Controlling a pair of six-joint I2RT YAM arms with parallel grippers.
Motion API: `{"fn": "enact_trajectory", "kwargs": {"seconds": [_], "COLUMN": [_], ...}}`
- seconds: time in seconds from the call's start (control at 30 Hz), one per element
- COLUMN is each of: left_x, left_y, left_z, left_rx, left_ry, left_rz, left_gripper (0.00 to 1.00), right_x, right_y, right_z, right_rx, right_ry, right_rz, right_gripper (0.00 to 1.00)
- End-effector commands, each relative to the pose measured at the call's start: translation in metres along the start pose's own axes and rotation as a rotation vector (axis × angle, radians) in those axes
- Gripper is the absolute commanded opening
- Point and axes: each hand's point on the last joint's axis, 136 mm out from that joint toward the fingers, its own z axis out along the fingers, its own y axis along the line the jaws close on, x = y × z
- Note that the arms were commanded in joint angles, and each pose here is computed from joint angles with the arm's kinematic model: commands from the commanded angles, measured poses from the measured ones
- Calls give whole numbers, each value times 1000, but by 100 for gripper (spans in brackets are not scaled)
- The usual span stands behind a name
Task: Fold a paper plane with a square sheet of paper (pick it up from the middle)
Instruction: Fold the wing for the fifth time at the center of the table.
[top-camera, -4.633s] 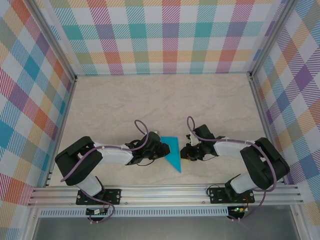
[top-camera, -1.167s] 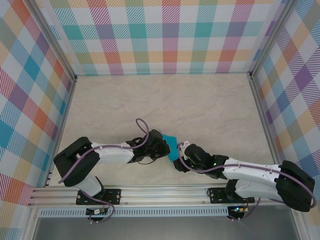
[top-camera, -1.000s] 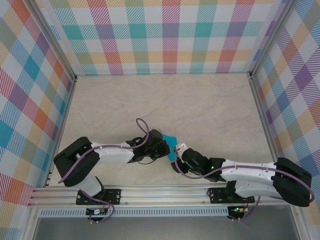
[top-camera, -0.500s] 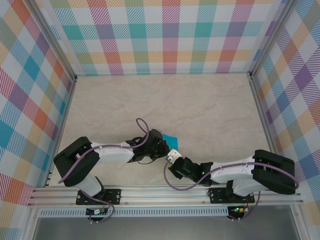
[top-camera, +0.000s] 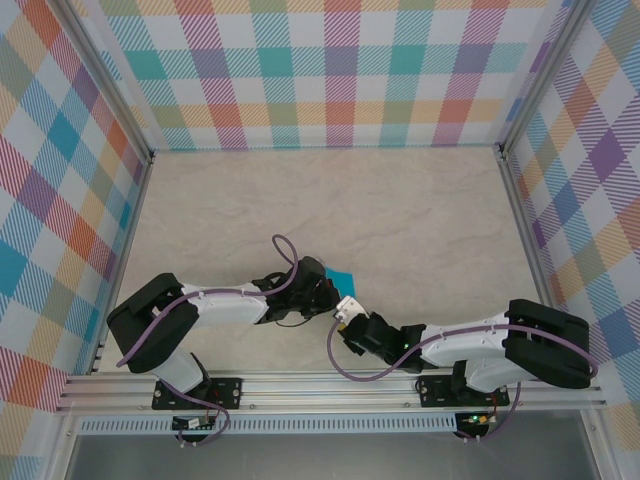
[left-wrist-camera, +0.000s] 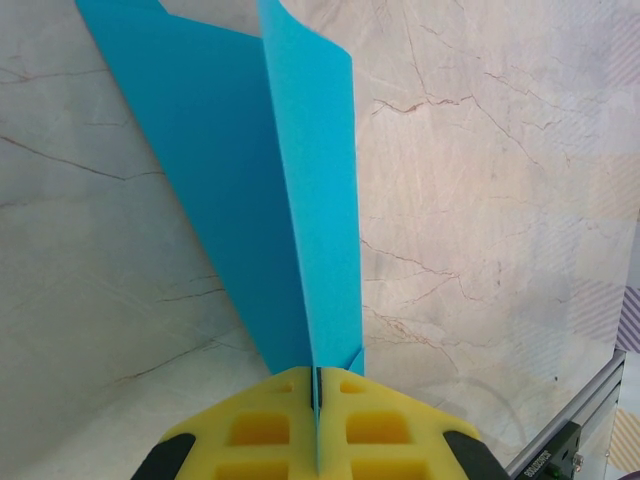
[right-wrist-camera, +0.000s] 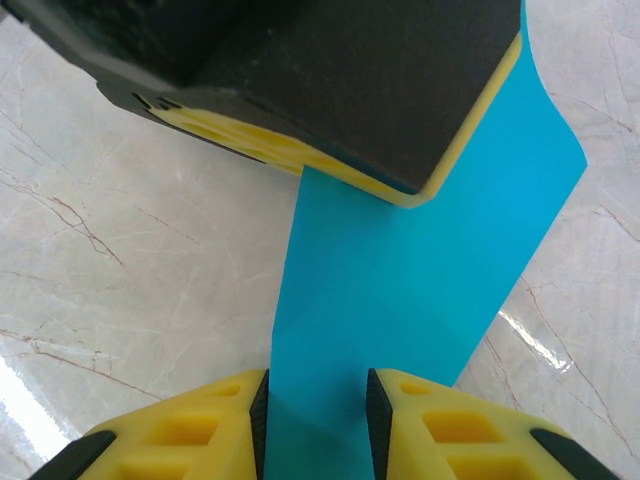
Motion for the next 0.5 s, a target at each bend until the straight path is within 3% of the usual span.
{"fn": "enact_trajectory", "kwargs": {"seconds": [0.0, 0.47], "left_x": [-4, -4], "left_y": [-7, -3], "left_z": [0, 3], "left_rx": [8, -10], "left_ry": [2, 2], "left_rz": [9, 5], "left_gripper": [0, 3], "right_x": [-14, -16], "right_y": [4, 0], "right_z": [1, 1], "right_rx": [0, 25], "right_ry": [-44, -45], "right_rz": [-4, -6], "right_gripper": [32, 23]}}
